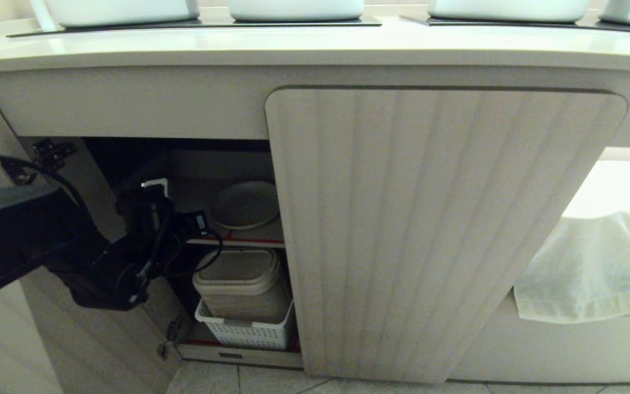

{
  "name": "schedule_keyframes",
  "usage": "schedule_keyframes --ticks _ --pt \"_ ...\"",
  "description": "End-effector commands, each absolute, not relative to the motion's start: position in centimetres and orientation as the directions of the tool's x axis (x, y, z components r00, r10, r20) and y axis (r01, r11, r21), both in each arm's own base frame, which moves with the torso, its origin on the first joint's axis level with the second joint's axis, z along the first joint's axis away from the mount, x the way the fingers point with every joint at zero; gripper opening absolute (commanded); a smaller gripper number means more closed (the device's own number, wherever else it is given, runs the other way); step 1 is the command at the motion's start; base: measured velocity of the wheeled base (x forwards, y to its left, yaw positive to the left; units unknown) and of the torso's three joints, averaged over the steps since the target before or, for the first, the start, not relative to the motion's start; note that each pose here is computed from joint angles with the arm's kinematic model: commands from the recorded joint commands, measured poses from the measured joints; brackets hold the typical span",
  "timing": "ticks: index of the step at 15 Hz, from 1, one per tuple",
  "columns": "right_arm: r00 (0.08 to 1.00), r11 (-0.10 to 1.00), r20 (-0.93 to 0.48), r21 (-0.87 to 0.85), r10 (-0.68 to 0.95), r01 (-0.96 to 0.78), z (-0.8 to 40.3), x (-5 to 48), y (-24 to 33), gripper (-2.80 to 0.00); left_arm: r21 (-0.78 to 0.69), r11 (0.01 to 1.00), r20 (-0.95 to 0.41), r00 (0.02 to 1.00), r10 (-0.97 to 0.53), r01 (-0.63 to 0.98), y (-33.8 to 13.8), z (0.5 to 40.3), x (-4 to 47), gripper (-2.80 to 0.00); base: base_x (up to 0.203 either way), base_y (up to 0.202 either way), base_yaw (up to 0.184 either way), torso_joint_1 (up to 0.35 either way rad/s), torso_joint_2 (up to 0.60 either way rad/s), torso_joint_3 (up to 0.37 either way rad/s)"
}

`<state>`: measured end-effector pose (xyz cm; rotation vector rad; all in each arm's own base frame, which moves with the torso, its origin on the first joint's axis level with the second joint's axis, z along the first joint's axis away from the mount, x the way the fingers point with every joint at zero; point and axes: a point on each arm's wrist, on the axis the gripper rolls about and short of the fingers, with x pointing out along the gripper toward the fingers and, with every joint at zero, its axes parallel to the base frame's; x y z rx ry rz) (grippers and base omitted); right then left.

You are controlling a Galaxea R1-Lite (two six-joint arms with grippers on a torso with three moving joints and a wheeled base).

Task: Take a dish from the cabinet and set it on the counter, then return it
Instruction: Close the cabinet door

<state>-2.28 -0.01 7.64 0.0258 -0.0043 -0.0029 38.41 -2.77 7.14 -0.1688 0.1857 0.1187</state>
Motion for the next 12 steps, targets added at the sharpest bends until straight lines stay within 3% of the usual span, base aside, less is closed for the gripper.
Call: schedule_keyframes --ticks 1,6,12 --pt "1.000 1.000 0.005 0.026 -0.003 0.003 7.6 -2.3 0.0 -2.80 -0.156 0.979 -0.182 0.978 0.101 -0.130 -2.8 7.6 37.5 -2.80 0.000 0.000 0.000 0.000 0.00 0.000" --pt "1.000 1.000 0.005 0.026 -0.003 0.003 7.6 -2.3 0.0 -2.80 -0.143 0.981 -0.223 0.970 0.100 -0.134 -2.5 7.1 33.6 -2.80 0.000 0.000 0.000 0.000 0.00 0.000" --pt "1.000 1.000 0.005 0.026 -0.003 0.003 7.6 -2.3 0.0 -2.80 -0.114 0.988 -0.179 0.980 0.084 -0.106 -2.2 10.1 28.8 -2.80 0.000 0.000 0.000 0.000 0.00 0.000"
